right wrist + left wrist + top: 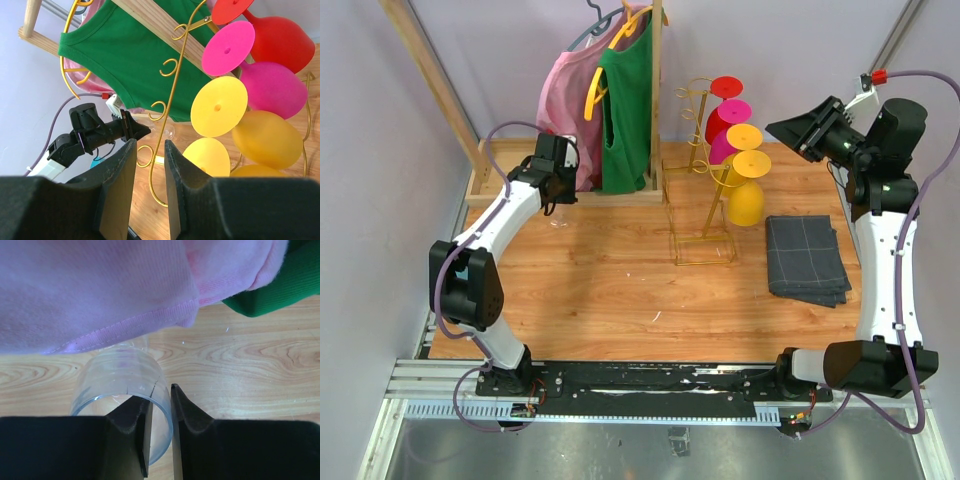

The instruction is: Place the wine glass upside down on the wine glass rack

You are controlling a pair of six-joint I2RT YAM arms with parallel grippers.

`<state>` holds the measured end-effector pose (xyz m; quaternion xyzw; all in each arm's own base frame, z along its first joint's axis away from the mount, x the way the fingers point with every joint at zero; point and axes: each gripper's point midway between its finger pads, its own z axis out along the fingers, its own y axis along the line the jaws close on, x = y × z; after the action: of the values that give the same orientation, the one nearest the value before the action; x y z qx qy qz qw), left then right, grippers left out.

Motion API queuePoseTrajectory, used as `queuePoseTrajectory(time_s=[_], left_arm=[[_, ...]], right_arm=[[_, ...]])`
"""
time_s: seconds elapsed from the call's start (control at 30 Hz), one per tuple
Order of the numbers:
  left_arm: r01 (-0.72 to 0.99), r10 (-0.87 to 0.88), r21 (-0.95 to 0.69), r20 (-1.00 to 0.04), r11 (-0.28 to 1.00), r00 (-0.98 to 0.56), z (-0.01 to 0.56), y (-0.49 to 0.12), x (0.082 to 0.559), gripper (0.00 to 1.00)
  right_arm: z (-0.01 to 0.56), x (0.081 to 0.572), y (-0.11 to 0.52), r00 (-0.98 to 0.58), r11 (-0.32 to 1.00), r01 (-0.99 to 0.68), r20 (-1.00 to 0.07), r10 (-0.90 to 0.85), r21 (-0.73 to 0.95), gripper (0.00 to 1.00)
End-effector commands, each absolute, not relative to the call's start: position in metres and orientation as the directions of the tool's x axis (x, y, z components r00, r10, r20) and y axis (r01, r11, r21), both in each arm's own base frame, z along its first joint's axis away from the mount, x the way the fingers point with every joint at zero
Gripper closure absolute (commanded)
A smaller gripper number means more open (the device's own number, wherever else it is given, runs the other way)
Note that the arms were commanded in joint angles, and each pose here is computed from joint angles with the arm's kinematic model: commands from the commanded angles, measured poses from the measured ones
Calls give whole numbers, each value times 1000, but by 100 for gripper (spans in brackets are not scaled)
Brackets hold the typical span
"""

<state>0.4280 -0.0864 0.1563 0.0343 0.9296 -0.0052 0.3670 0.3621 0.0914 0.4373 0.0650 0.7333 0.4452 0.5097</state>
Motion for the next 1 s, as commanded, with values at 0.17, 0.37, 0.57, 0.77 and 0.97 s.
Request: queuePoseTrajectory(time_s=[0.17,0.37,0.57,0.77,0.97], left_arm=[[77,15,-54,-725,996,-688,189,-98,416,100],[109,-13,-113,-748,988,-663,223,-112,389,100],[169,-58,-220,-756,961,-652,255,-124,351,100],[350,-51,-379,-738,857,-673,276,-158,305,100],[548,-31,-517,-745,658,-666,315,-191,253,100]], right_arm=[[447,357,99,-460,584,-401,-706,537,706,69],[450,356,99,-458,583,-404,-708,538,705,69],[452,357,97,-453,595,-396,-713,535,699,69],[452,359,97,-456,593,-391,-708,539,704,68],[451,358,97,-457,598,-384,-708,538,703,68]])
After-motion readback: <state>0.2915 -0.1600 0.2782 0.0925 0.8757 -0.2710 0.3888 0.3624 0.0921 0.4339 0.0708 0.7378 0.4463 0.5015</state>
